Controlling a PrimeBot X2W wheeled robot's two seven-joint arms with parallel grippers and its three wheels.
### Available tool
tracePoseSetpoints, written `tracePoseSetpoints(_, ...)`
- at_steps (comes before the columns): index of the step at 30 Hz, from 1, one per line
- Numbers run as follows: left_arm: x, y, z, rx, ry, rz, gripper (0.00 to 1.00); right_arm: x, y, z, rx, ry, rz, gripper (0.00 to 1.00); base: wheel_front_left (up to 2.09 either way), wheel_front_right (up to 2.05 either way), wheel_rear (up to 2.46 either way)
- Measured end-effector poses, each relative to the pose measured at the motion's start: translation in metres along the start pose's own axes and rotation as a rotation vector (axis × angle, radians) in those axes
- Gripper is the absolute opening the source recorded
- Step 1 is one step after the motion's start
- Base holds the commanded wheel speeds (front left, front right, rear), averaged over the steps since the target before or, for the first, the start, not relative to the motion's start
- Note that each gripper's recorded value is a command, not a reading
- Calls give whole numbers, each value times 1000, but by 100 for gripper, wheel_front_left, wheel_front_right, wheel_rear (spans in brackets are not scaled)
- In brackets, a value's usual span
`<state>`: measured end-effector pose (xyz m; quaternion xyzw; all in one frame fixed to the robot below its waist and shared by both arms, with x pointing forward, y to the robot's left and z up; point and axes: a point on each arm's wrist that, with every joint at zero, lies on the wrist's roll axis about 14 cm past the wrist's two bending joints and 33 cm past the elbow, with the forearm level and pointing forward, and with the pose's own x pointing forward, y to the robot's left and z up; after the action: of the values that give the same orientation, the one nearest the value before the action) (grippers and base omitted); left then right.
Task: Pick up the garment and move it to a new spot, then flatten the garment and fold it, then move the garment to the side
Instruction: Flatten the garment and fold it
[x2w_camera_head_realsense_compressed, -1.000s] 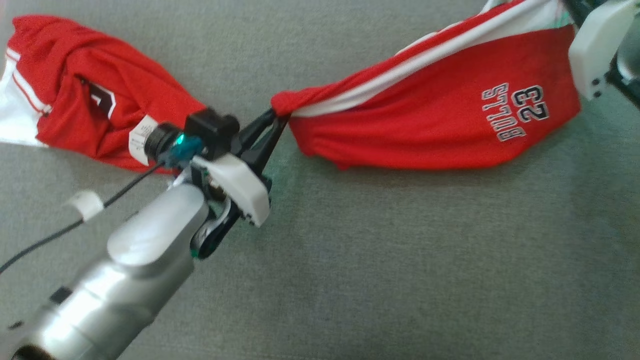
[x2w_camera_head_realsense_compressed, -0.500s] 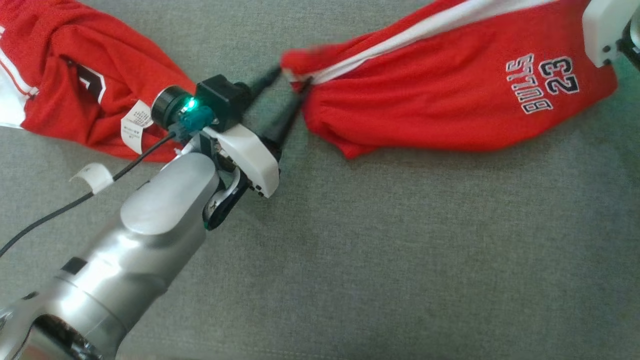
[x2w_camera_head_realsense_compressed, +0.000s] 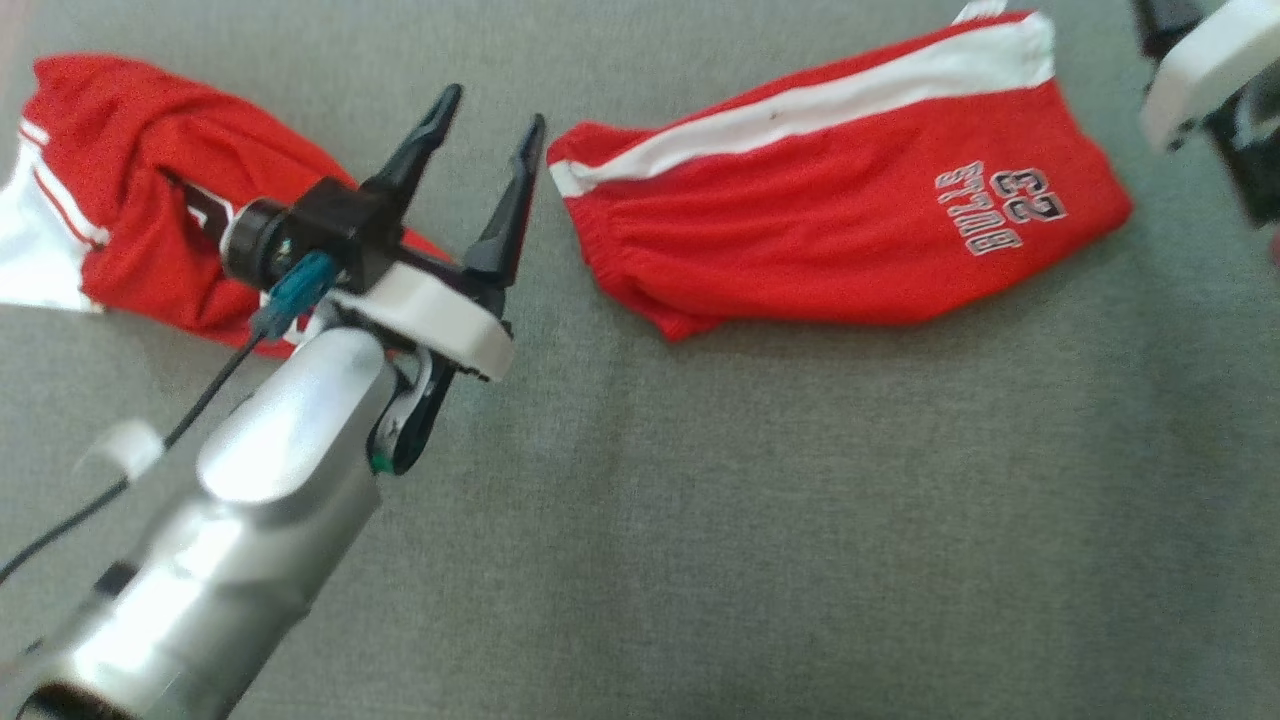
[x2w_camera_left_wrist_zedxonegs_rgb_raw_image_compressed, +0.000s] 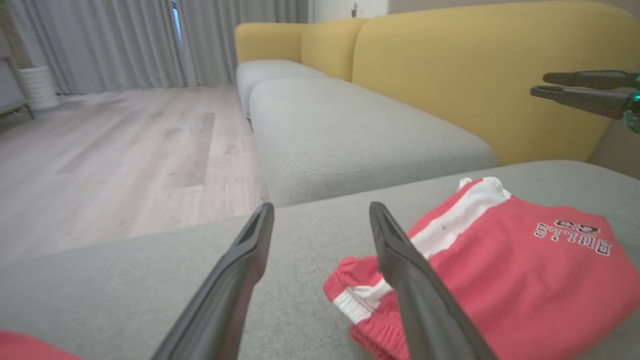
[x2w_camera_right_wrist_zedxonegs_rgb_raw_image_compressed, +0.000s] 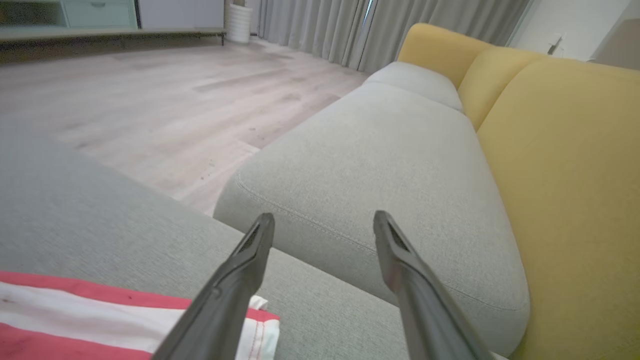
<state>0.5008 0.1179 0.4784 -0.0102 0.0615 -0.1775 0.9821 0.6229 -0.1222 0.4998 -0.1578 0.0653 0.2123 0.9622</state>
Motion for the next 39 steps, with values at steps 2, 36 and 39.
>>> tracePoseSetpoints(2, -8, 1, 26, 15, -84, 32, 100, -11, 4, 10, 34, -44, -11, 100, 0, 0, 0)
tracePoseSetpoints(36, -126, -35, 7, -135, -195, 189, 100, -200, 91, -22, 490, -220, -227, 100, 0, 0, 0)
tracePoseSetpoints(39, -126, -35, 2, -126, -180, 182, 100, -195, 85, -36, 521, -184, -250, 100, 0, 0, 0)
